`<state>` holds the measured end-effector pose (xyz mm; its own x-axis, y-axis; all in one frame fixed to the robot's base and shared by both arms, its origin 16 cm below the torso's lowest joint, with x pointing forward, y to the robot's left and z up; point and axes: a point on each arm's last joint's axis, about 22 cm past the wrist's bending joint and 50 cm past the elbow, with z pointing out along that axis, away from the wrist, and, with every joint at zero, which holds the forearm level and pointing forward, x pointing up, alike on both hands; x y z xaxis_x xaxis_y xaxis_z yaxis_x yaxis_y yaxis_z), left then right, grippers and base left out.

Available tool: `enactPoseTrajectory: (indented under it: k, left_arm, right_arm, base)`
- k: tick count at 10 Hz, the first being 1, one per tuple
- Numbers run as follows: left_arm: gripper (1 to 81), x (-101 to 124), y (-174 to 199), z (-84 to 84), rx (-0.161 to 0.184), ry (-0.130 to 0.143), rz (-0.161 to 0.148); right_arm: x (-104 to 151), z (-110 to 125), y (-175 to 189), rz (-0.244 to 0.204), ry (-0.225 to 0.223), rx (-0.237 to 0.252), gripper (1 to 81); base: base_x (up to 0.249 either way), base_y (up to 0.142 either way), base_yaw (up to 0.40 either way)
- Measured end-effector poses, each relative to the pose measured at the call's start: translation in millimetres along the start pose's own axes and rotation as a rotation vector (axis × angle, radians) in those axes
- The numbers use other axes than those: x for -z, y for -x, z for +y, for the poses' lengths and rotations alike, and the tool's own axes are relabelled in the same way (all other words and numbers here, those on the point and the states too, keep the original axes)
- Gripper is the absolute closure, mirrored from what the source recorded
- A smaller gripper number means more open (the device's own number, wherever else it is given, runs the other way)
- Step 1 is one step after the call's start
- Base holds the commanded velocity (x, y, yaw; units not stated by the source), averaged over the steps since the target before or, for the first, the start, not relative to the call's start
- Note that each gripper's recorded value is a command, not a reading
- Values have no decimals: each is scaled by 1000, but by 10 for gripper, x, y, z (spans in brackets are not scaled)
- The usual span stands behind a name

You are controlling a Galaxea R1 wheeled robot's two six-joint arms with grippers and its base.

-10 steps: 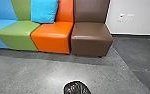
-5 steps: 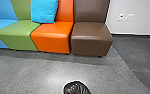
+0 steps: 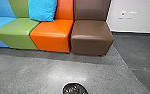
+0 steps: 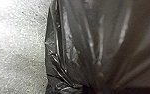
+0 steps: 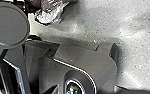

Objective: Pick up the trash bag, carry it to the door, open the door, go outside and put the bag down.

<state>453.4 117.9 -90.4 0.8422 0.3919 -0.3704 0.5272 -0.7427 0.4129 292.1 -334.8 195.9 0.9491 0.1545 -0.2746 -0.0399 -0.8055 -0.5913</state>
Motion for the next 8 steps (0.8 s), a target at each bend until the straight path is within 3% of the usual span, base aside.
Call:
enactPoseTrajectory:
  k: [2,6,8]
  left_arm:
    - [811,159,46,90,-1,-2,-2]
    - [811,879,-16,486,-44,29,55]
    - [811,1278,-30,621,-64,44,82]
  right_arm:
    - [87,-65,96,-18,2,-15,10]
    - [482,-368,143,53,12,15,10]
    - [700,-585,105,118,2,37,10]
  base:
    - [0,0,0]
    - [0,0,0]
    - [0,0,0]
